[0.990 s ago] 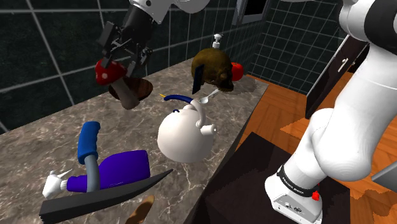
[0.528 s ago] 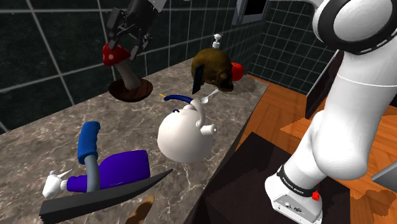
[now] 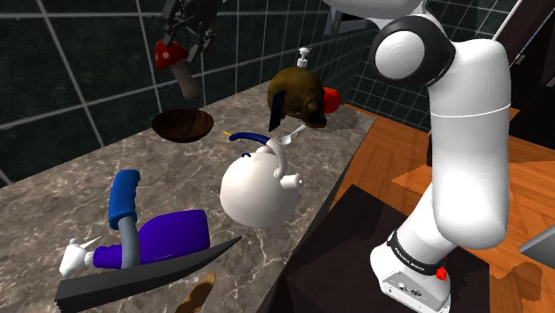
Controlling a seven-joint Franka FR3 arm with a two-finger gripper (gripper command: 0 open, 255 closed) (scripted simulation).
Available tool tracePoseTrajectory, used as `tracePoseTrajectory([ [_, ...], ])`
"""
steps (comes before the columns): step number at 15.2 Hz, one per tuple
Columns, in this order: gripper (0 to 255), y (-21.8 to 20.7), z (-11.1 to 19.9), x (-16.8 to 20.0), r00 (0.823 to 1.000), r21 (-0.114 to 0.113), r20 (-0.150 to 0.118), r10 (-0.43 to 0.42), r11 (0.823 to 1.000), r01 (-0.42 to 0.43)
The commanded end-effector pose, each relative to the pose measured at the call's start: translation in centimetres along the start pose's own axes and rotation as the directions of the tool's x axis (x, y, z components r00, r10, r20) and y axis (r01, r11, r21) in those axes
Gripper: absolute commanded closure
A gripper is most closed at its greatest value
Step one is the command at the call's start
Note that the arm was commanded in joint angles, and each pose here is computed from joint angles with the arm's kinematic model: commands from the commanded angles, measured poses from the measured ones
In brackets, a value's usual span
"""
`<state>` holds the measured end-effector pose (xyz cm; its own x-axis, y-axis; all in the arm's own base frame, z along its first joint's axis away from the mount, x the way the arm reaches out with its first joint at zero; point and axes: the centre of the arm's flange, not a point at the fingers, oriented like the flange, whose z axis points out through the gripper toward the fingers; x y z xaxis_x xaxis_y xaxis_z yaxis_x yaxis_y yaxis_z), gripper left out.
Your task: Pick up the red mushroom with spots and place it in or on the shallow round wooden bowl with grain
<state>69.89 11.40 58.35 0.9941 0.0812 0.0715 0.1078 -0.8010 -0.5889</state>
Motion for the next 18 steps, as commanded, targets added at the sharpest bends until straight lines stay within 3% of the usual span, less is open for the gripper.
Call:
tracePoseTrajectory([
  [1,255,1.1,-1.0,1.1,1.000,0.000,0.001,-0.002,1.000,0.002],
  [18,255,6.4,6.2,0.5,1.000,0.000,0.001,-0.002,1.000,0.002],
])
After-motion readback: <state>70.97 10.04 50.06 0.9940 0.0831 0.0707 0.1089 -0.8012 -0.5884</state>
